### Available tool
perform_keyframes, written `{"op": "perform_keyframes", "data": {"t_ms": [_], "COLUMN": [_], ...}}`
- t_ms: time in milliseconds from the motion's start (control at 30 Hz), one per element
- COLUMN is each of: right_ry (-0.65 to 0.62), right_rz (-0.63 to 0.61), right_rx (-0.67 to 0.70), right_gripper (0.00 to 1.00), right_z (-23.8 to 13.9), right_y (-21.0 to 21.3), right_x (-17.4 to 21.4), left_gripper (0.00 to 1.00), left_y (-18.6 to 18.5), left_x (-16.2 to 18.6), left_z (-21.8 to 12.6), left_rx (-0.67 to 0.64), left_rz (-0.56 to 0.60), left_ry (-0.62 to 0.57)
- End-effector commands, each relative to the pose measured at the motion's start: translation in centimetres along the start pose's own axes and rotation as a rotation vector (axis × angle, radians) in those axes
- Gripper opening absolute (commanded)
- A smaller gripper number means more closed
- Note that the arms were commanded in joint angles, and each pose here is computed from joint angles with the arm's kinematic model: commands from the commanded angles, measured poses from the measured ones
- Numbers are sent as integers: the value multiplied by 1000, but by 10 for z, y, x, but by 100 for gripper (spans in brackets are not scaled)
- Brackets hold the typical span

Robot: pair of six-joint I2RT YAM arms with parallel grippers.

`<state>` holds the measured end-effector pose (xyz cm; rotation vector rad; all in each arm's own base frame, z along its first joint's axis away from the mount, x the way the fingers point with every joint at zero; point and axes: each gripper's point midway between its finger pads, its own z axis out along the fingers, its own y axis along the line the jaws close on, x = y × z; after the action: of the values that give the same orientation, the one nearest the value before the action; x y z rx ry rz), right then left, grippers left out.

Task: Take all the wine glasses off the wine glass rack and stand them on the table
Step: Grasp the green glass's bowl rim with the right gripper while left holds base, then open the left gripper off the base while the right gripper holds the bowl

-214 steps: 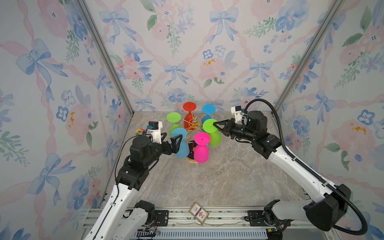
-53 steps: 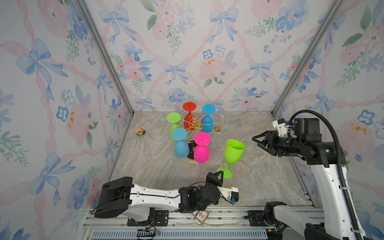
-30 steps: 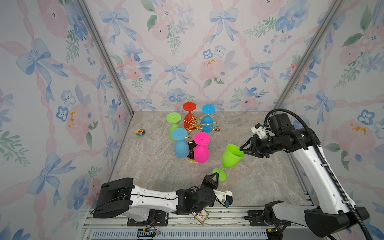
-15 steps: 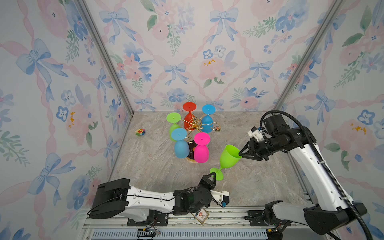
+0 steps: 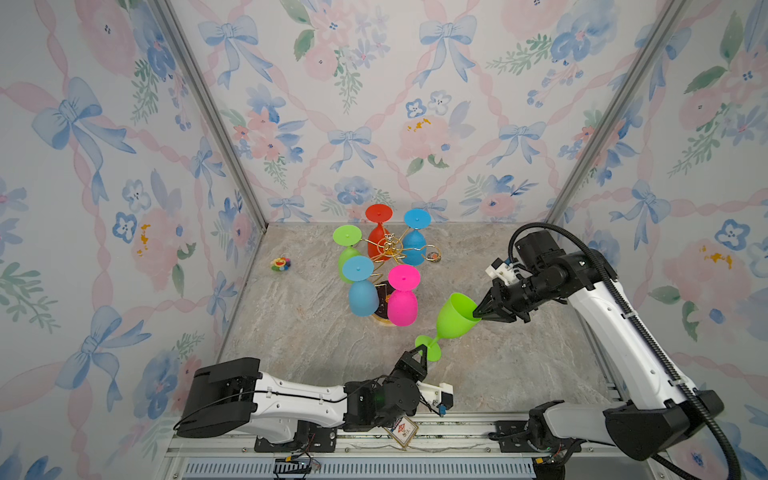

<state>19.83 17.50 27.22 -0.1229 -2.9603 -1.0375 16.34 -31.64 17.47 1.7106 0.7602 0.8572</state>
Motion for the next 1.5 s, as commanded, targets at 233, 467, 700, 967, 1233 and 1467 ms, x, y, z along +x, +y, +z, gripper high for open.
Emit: {"op": "perform_keyframes", "data": {"t_ms": [233, 467, 700, 967, 1233, 1467], "right_ry": [127, 151, 139, 45, -101, -308], "right_rz": [28, 35, -16, -4, 10, -40], "right_rx": [13, 19, 60, 96, 202, 360], "right_gripper": [3, 0, 0, 0, 0, 0], "right_z": [14, 16, 13, -4, -24, -51], "right_y": [-4, -8, -12, -19, -40, -66], "right_x": [18, 23, 23, 5, -23, -59], "left_gripper": [0, 12, 28, 42, 65, 78], "left_y": [3, 1, 1, 2, 14, 56], "left_x": [8, 8, 9, 8, 4, -13], "left_z": [-3, -3, -7, -16, -27, -26], "left_rx": [-30, -29, -36, -53, -82, -64], "left_rz": [25, 33, 13, -10, -136, -499], "left_ry": [32, 32, 9, -54, -137, -200]}}
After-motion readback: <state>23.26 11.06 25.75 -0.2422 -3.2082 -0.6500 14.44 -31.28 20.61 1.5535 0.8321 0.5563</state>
